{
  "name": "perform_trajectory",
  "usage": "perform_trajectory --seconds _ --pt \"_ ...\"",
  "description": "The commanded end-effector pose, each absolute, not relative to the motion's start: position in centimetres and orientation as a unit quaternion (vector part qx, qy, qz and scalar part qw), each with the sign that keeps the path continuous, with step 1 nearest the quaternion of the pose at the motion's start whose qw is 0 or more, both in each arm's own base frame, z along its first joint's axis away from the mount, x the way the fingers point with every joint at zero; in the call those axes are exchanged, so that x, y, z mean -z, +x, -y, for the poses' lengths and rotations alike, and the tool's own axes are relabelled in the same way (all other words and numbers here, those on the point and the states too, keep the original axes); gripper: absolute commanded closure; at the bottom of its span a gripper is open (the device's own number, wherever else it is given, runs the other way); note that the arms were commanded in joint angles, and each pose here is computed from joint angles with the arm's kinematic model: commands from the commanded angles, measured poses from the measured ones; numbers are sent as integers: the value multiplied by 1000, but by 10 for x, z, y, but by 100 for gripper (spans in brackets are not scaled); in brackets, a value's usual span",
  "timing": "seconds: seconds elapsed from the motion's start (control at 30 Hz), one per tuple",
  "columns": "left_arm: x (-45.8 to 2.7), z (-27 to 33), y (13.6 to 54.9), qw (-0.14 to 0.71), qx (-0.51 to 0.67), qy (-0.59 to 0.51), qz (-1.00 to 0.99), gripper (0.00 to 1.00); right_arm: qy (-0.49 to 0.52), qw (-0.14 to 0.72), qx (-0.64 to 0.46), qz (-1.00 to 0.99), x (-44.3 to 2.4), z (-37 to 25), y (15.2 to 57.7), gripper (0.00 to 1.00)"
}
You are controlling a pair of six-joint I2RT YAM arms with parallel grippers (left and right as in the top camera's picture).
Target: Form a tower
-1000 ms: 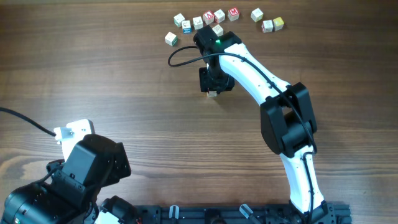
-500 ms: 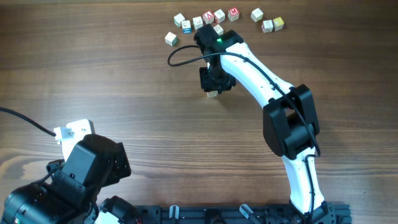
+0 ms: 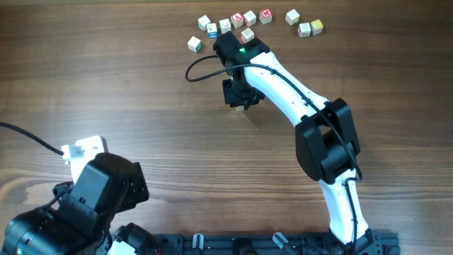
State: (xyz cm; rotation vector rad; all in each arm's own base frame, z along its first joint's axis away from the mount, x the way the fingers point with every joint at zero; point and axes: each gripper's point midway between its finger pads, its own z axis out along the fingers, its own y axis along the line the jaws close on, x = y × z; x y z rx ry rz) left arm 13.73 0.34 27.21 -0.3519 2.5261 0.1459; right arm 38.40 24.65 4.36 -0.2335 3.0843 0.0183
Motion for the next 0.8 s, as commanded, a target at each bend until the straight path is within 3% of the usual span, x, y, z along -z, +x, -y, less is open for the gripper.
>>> perform_trajectory --seconds 0.0,0.13,0.37,0.4,0.5,0.57,0.77 --pt "-272 -4 138 291 -54 -139 -945 0 -76 64 0 -995 -65 -245 396 52" --pt "-272 -4 138 291 -54 -139 -945 0 -76 76 4 -994 -66 -245 402 46" --pt "-272 -4 138 291 -54 -139 -945 0 -79 73 -1 -994 -66 -247 400 44" --pt "-272 -4 138 291 -54 -139 -945 0 -89 73 -1 -993 -66 -248 400 41" --pt "-272 -4 138 291 -54 -139 -945 0 -151 75 3 -986 -67 -248 401 12" --pt "-272 -4 138 291 -54 -139 -945 0 -185 84 3 -979 -72 -249 404 0" --pt "-272 -4 138 291 -54 -139 -945 0 -304 159 -22 -939 -134 -268 425 0"
